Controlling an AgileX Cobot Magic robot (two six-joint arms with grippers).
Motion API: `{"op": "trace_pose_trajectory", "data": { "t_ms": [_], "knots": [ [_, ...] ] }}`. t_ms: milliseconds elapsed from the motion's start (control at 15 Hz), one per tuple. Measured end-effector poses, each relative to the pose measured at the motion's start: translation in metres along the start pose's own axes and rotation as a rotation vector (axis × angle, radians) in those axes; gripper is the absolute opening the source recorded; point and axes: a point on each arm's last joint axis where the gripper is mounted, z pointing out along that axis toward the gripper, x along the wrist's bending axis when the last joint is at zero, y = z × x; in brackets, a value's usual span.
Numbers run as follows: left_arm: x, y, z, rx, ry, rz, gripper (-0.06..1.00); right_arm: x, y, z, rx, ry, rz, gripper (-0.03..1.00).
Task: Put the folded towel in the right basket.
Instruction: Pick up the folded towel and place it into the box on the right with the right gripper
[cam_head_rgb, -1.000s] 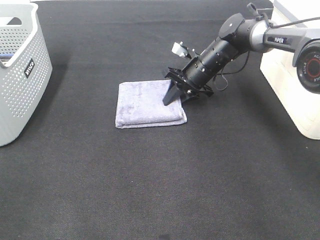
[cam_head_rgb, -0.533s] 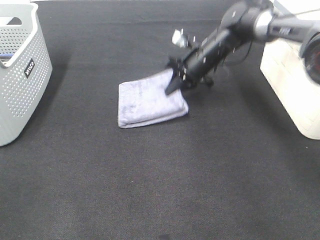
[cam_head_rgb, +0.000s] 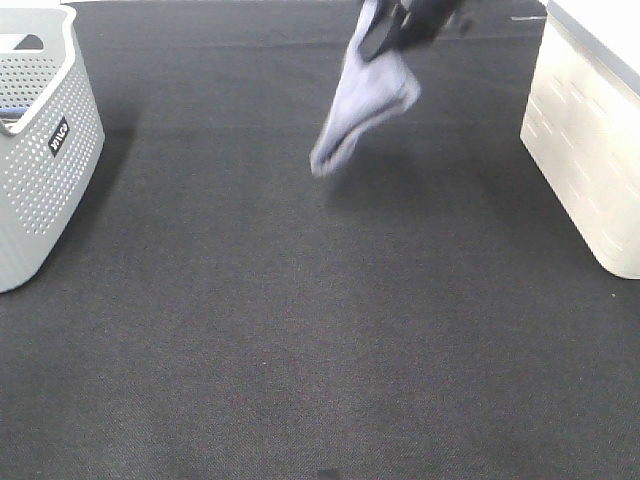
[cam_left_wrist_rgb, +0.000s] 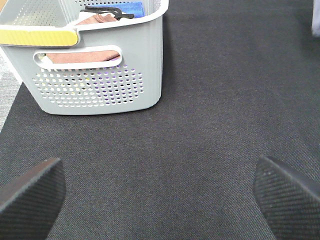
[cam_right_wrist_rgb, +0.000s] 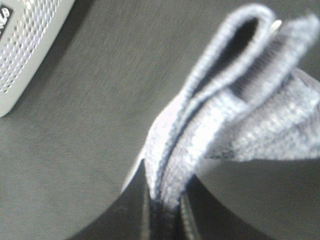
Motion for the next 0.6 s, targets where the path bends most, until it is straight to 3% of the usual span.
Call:
{"op": "trace_pose_trajectory", "data": {
  "t_ms": [133,267,600],
  "knots": [
    [0.0,0.0,0.0,0.0,0.0,0.0,0.97,0.01,0.007,-0.049,-0.034,-0.11,-0.04,0.07],
    [0.0,0.0,0.0,0.0,0.0,0.0,0.97,0.003,0.006,-0.084,-0.043,-0.184,-0.023,0.07],
    [0.0,0.0,0.0,0.0,0.0,0.0,0.97,-0.056,-0.008,-0.188,-0.168,-0.346,0.136,0.07]
  ]
}}
